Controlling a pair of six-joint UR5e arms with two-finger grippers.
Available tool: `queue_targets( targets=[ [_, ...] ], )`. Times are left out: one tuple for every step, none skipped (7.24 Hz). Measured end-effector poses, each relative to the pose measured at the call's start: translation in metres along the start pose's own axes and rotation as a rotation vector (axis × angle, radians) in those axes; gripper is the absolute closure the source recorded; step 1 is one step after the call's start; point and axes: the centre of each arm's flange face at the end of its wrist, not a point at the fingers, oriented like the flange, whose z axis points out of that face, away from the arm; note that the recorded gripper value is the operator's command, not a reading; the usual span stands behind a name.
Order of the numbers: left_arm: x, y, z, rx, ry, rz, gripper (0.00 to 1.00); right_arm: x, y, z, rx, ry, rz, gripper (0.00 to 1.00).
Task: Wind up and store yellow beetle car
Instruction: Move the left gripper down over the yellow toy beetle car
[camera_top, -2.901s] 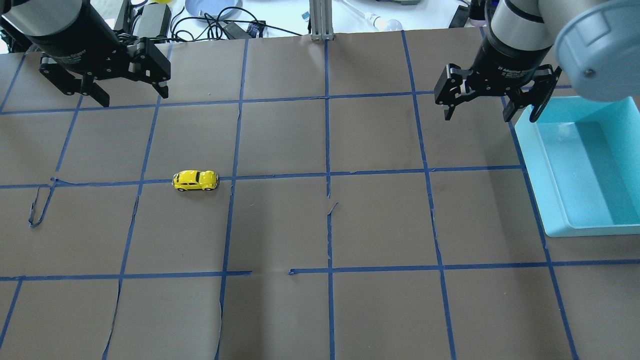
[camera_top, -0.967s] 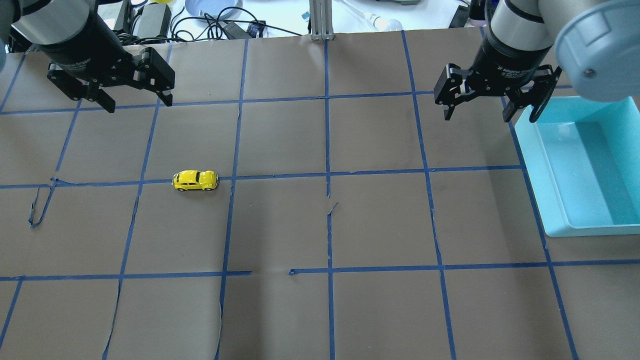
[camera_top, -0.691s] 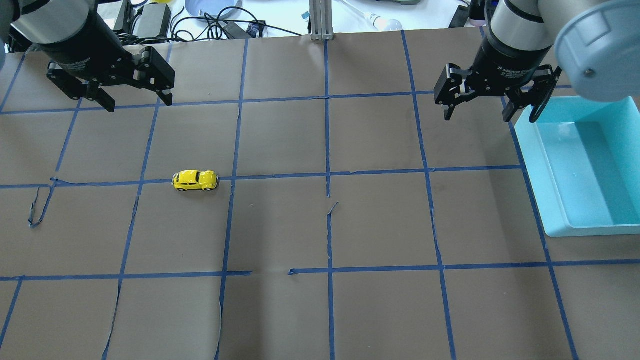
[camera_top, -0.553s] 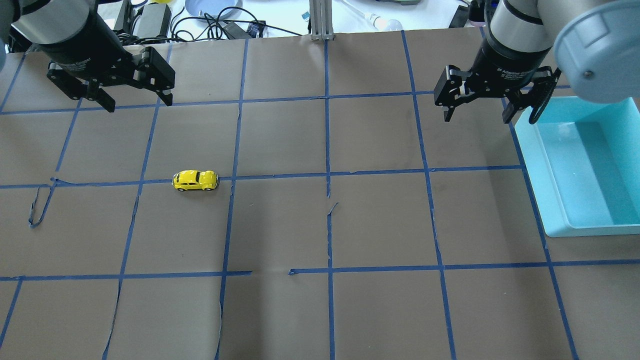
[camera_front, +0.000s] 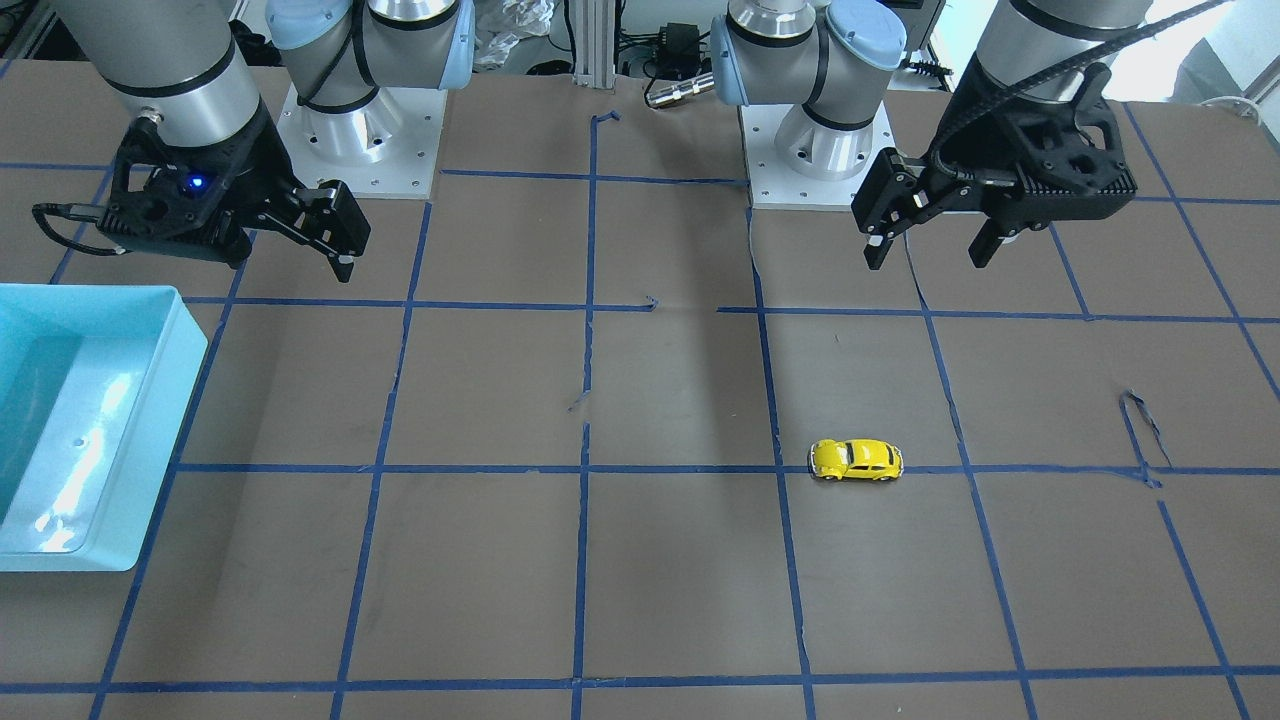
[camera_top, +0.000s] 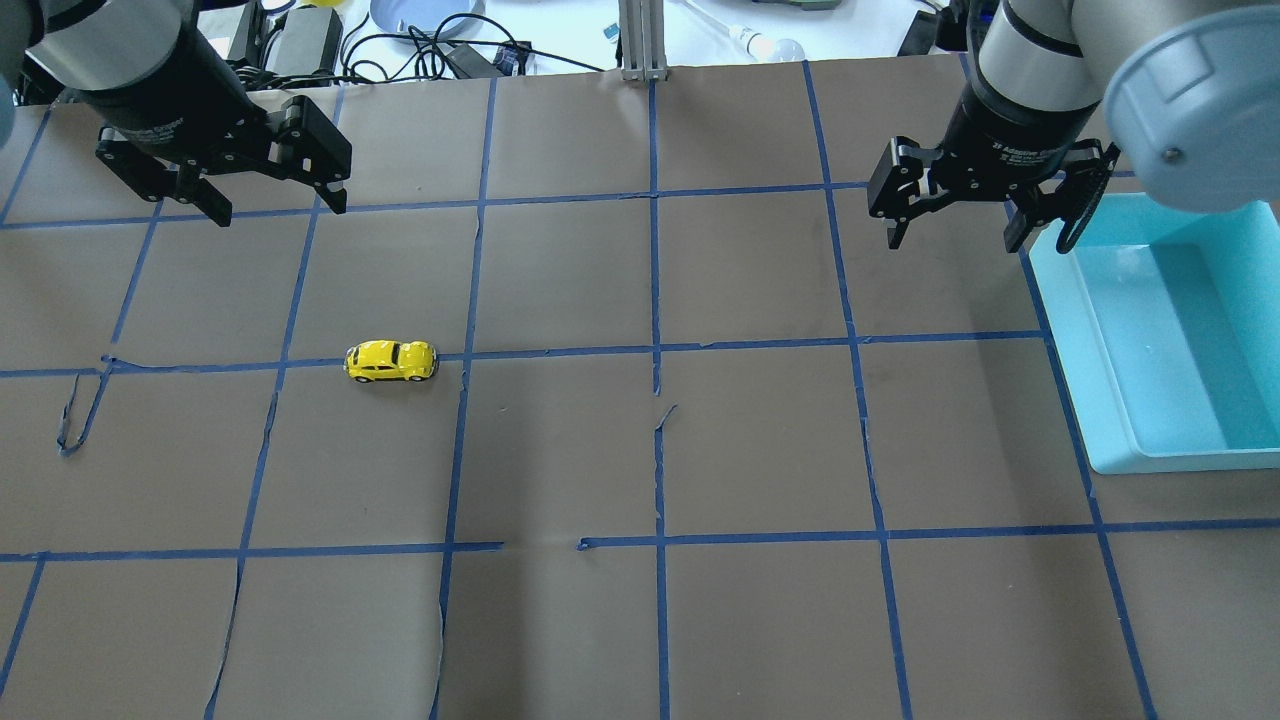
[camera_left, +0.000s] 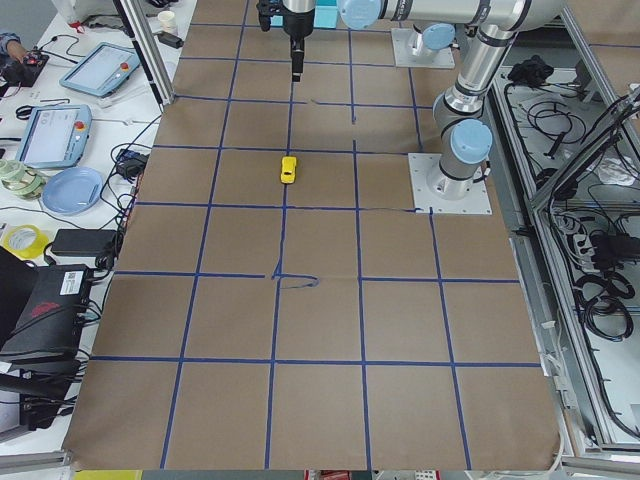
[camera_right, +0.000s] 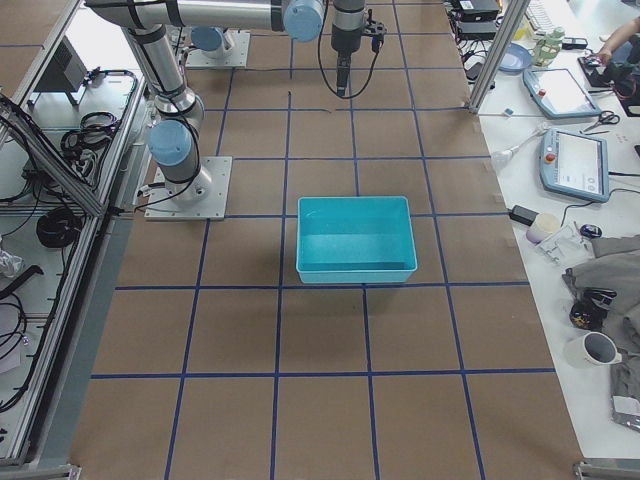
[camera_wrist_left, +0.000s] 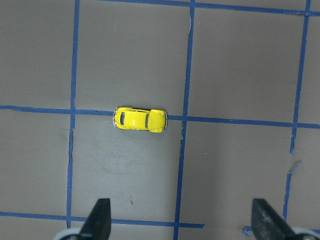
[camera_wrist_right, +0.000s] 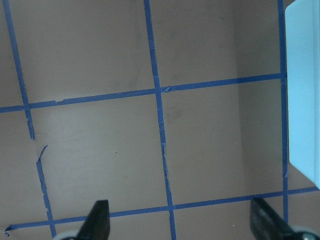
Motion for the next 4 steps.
queue_targets(
  targets=[
    [-0.002,-0.002,0.003,-0.005,0.002,0.028,0.03,0.000,-0.001,-0.002,0.009,-0.002,-0.003,0.00],
    [-0.005,-0.005,0.009,-0.015,0.003,0.087,0.03,0.000,-0.003,-0.005,0.027,-0.004,-0.007,0.00],
    [-0.006,-0.009,0.023,-0.026,0.002,0.169,0.03,0.000,-0.005,-0.008,0.045,-0.006,-0.008,0.00],
    [-0.009,-0.013,0.046,-0.028,0.002,0.275,0.03,0.000,-0.005,-0.009,0.053,-0.007,-0.006,0.00]
  ],
)
